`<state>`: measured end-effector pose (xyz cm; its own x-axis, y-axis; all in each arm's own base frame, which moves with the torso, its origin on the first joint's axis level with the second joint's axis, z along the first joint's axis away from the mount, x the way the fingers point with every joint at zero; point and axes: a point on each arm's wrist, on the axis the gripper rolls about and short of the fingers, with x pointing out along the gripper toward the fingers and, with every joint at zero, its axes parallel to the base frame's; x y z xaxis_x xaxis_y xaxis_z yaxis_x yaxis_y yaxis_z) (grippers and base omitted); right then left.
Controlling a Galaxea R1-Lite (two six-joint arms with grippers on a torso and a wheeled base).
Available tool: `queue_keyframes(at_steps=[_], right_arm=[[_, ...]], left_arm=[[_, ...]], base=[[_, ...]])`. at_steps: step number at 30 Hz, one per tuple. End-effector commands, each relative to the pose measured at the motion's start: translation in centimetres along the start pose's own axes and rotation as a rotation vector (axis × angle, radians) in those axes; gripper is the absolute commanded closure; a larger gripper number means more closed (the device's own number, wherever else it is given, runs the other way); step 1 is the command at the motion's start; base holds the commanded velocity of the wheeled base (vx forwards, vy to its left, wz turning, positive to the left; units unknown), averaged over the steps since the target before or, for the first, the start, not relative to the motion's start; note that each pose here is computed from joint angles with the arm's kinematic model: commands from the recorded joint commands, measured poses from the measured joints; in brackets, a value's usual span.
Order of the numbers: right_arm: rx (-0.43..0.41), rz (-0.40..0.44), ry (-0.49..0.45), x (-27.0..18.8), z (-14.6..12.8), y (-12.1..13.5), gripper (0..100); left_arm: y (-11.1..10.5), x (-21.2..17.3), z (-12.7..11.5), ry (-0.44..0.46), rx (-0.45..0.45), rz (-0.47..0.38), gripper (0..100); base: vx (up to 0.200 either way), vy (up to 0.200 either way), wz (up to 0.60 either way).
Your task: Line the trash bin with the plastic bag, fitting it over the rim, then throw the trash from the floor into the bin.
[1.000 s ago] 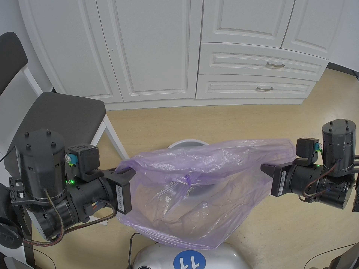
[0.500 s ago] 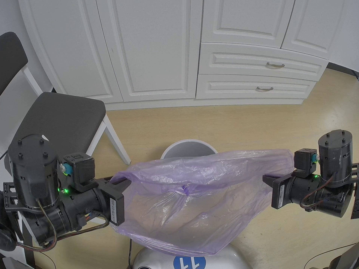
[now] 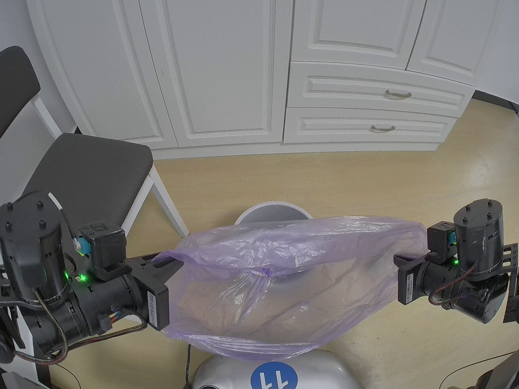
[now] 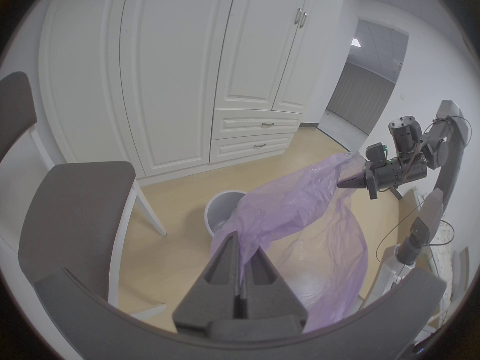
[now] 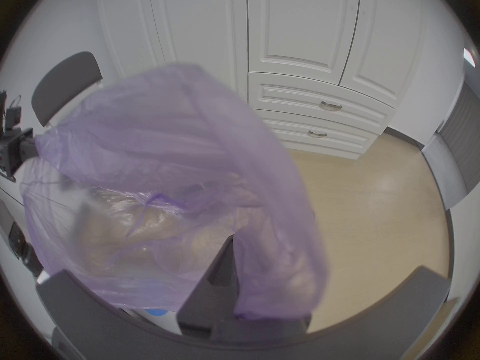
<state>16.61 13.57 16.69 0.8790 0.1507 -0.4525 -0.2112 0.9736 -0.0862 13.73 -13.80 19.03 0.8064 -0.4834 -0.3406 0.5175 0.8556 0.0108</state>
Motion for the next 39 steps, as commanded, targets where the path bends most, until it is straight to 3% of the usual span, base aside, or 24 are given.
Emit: queue_keyframes(at_steps=[1,7,18,33,39], right_arm=[[-0.034,-0.033,0.013,0.0,-0.6,-0.3,100],[-0.128,-0.060,0.030,-0.3,-1.5,-1.0,100],[-0.231,-0.095,0.027,-1.7,-2.6,-3.1,100],[-0.314,-0.111,0.065,-1.9,-3.4,-5.0,100],[-0.358,-0.061,0.043,-2.8,-3.7,-6.0,100]], left_arm=[[0.2,-0.3,-0.1,0.001,0.017,-0.014,100],[1.9,-0.4,-0.6,0.034,0.064,-0.004,100],[4.3,-0.3,-0.5,0.033,0.052,0.006,100],[5.4,-0.3,-0.5,0.032,0.039,0.013,100],[5.3,-0.2,-1.0,0.041,0.049,-0.047,100]], base=[[0.000,0.000,0.00],[0.000,0.000,0.00],[0.000,0.000,0.00],[0.000,0.000,0.00],[0.000,0.000,0.00]])
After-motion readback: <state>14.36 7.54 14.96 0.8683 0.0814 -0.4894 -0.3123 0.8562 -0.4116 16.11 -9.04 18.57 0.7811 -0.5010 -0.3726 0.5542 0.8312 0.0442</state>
